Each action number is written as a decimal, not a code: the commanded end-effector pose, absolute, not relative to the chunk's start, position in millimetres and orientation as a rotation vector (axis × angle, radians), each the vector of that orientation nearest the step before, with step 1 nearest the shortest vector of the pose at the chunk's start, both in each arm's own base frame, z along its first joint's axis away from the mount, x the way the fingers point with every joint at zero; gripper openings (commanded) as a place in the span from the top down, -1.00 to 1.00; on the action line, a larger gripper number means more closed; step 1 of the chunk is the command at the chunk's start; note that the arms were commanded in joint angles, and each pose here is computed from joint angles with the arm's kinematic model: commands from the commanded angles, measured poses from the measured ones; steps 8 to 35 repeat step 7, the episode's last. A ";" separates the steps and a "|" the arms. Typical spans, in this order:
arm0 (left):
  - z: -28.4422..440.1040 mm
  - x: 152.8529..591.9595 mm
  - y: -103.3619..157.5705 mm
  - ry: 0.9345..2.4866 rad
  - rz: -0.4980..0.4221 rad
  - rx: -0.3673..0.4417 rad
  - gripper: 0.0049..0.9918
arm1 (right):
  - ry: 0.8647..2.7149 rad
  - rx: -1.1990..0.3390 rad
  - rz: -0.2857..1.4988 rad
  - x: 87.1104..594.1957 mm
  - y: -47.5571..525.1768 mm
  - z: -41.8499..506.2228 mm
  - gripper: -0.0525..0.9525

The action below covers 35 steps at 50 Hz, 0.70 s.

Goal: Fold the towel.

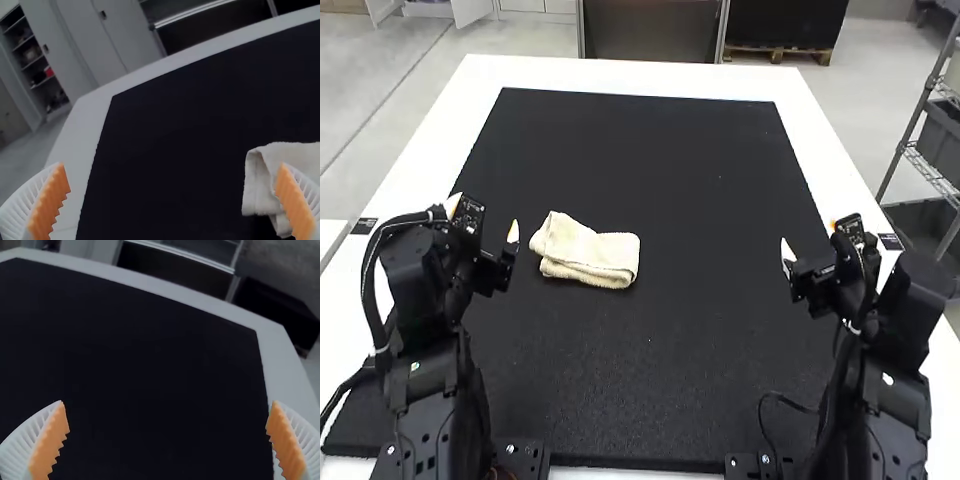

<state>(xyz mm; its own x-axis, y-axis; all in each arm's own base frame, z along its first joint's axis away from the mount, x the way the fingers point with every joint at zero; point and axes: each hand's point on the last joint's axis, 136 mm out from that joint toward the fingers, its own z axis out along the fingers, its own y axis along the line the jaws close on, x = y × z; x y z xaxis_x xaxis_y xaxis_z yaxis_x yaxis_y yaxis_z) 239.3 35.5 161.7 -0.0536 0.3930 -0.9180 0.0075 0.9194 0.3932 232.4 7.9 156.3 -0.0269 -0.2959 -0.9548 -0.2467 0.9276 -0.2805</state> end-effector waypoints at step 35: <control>170.3 238.6 39.7 1.565 0.368 0.318 -0.93 | 1.717 -0.333 -0.143 234.4 -16.9 128.6 -0.92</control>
